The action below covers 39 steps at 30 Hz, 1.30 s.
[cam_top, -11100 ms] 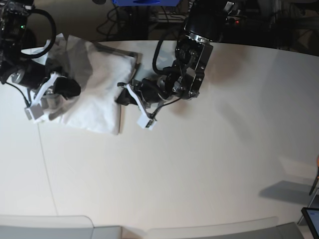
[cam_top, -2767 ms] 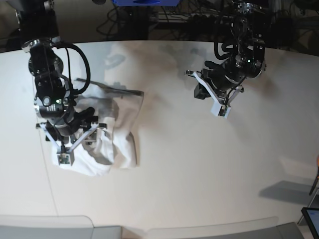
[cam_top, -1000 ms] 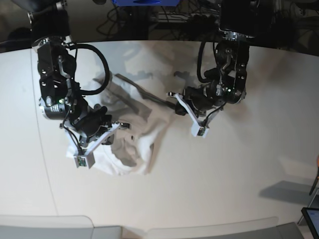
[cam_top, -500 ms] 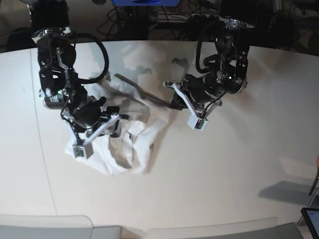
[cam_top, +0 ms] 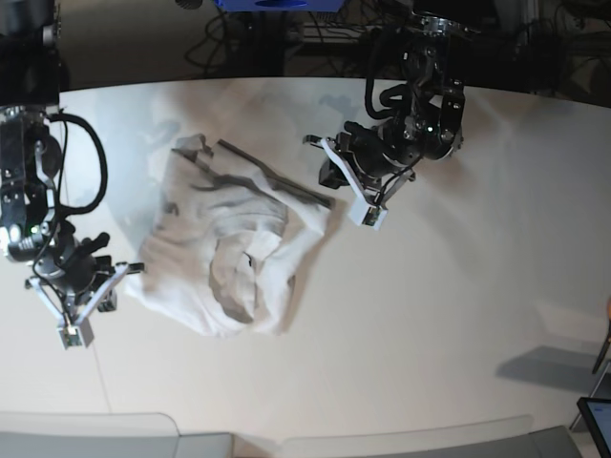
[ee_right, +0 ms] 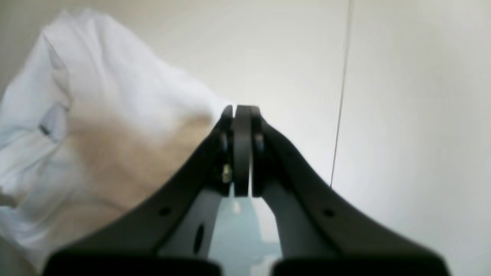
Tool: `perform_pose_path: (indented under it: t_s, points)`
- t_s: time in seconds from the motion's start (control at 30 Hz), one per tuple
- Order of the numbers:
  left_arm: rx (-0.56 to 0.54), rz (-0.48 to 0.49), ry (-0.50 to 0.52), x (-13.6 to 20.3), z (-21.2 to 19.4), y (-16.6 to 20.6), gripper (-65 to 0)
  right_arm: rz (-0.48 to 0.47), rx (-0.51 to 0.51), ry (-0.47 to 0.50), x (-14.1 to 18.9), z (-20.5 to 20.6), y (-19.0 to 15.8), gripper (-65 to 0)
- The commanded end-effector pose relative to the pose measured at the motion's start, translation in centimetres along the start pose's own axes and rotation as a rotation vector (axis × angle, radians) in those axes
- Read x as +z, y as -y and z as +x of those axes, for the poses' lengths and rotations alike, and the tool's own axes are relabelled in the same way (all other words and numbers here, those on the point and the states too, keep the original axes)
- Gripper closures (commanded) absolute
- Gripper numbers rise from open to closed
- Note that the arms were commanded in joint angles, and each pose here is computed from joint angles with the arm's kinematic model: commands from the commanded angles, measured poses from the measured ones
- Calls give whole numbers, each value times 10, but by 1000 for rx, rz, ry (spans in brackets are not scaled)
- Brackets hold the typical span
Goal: Fold the T-shirt properly
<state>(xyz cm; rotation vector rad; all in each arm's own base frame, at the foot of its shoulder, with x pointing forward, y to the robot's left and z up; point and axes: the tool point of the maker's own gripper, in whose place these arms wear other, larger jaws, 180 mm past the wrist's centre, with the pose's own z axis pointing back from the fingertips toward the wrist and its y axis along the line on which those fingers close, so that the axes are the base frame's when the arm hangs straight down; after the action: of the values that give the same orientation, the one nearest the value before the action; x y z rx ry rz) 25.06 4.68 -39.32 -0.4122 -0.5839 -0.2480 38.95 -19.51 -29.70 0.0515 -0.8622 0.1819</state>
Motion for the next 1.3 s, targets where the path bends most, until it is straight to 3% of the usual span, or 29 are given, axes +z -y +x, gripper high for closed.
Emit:
perform_pose_path:
  t_s: [0.0,0.17,0.37,0.57,0.97,1.27]
  points:
    - [-5,3,33,1,9,4,0,-26,13,60,0,22,13,-7]
    - [-4,33,12,-10,4,6,0,-109,105,5,-29,15,48,-12]
    - [33,21,-30,-32,3,5,0,-37,264,-131,-69,-12,36,-12]
    - [34,22,12,-44,26,0,0,-1,328,-171,-79,-28,11,-12]
    - [10,41,50,-66,95,-19,0,36,331,-275,-67,-95,-5,-12]
    - [-137,12,87,-104,144,4,0,51,324,-290,-32,-116,-28,-13]
